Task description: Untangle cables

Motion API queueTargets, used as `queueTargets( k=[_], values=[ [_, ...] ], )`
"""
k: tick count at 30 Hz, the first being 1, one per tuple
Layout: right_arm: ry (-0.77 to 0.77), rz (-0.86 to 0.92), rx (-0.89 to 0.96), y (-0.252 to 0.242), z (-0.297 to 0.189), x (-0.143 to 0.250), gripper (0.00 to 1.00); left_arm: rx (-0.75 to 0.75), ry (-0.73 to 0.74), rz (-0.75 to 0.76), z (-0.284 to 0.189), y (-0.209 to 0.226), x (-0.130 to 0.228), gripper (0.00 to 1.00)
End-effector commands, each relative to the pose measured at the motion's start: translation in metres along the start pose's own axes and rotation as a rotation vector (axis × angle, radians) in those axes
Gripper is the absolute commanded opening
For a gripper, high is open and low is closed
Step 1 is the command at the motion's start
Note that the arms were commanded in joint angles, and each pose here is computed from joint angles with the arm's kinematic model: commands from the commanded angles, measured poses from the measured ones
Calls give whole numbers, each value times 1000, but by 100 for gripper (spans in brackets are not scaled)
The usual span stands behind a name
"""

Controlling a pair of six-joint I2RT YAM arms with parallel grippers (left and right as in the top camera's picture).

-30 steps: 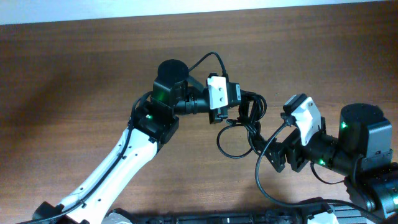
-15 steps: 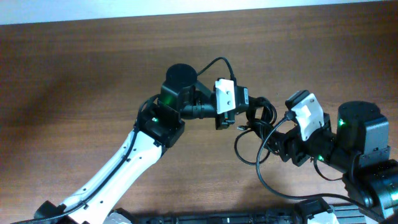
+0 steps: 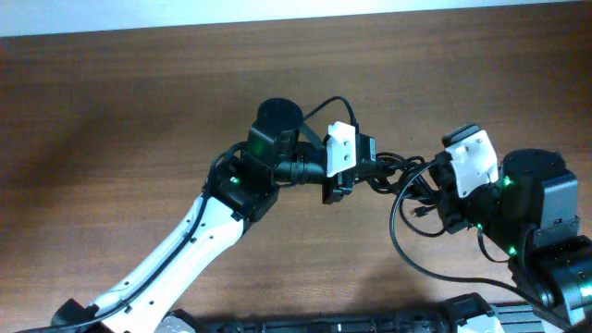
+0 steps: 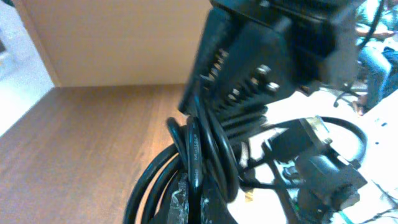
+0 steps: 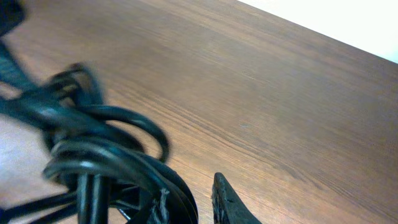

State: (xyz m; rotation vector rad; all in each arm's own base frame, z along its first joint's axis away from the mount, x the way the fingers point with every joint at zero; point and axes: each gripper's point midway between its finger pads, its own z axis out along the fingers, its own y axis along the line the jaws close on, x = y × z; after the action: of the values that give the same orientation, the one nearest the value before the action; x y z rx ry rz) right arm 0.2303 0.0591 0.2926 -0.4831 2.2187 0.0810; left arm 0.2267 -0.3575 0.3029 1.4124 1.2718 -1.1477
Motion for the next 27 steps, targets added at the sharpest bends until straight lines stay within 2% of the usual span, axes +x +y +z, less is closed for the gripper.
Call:
queueTargets(
  k=[1,7,11,16,25,27],
  values=[
    [-22,90,220,-39,-4,-7,16,156,-24,-23,-1,-37,-12,0],
    [-71,93,260,-47,-6,-19,16,215,-23,-50,-3,-47,-9,0],
    [-93,195,379,-67,-13,-20,16,233,33,-55,-5,-54,9,0],
    [-135,266,439,-78,-18,-25,17,234,42,-70,-5,-55,12,0],
    [-160,280,567,-98,-30,-28,25,265,94,-97,-9,-66,28,0],
    [-159,284,610,-104,-34,-27,32,290,79,-100,-10,-70,25,0]
  ],
)
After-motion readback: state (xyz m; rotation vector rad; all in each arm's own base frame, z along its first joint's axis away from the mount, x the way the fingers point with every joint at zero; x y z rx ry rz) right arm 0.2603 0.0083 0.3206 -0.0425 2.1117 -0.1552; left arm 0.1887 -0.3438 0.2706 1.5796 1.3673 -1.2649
